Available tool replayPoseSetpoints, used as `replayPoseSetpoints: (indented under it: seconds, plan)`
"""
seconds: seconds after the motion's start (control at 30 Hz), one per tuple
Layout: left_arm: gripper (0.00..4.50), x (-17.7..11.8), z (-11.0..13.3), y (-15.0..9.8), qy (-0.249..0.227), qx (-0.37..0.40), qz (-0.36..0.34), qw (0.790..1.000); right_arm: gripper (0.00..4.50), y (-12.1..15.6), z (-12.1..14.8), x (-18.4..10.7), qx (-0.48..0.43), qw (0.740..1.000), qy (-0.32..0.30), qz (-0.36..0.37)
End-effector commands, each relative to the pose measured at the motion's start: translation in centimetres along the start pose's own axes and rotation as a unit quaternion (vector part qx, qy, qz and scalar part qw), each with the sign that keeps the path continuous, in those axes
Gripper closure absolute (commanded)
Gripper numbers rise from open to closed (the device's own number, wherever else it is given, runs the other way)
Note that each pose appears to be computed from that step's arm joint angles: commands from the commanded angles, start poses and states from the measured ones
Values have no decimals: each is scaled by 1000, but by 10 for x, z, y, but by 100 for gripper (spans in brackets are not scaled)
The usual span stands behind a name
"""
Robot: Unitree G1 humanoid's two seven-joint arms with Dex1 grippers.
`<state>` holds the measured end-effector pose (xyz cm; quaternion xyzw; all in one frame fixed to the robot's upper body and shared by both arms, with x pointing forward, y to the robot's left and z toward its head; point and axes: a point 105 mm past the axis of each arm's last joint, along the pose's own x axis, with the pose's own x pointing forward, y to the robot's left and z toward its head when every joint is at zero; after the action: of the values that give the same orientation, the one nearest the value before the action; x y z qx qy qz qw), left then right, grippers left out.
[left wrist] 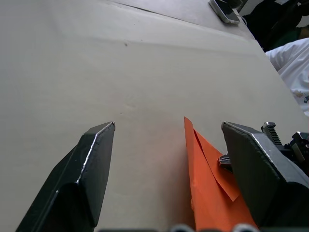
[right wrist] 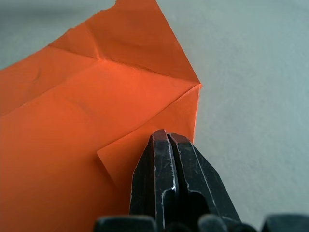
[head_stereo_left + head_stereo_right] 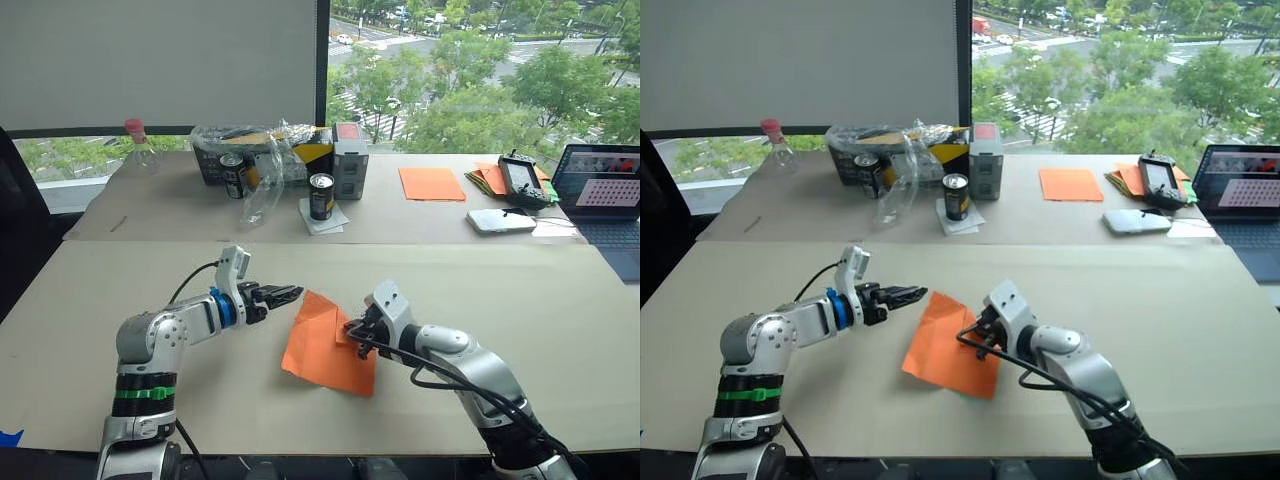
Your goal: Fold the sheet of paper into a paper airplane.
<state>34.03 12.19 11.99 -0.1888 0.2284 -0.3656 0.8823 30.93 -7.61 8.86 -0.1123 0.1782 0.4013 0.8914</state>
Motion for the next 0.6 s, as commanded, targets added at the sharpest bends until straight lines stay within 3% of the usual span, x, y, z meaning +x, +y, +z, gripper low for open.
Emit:
replayPoseSetpoints:
  seconds: [0.03,0.27,0.6]
  plan:
    - [93,7,0,-14,4,17,-25,1000,450,4,1,0,-7,1000,-8,5]
    - [93,18,4,-25,1,17,-46,999,450,8,-2,2,-3,1000,-5,4]
    - [422,30,-8,-33,41,37,-60,997,450,12,2,3,-6,1000,-15,5]
